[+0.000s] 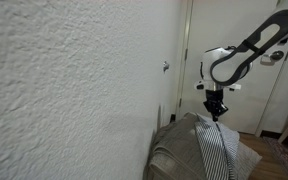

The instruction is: Unfold the striped garment

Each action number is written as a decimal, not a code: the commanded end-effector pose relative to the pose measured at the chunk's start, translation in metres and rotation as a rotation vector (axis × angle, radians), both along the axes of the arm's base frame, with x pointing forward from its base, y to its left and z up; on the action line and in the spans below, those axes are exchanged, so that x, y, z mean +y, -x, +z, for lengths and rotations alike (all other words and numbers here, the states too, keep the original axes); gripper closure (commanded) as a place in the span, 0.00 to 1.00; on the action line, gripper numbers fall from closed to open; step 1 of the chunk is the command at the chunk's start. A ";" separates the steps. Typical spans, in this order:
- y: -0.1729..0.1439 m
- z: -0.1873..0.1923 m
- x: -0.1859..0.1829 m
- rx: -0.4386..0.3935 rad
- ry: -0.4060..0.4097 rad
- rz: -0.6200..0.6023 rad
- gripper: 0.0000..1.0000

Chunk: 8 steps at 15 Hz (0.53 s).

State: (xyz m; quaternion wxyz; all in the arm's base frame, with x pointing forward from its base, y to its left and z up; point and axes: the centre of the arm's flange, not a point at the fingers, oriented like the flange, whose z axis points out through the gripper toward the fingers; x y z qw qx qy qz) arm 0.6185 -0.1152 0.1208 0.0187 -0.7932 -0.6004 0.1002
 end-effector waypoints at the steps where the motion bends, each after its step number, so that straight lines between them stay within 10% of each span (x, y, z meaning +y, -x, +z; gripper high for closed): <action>1: -0.011 -0.004 -0.011 0.047 -0.045 -0.004 1.00; 8: -0.028 -0.019 -0.023 0.018 -0.037 -0.009 1.00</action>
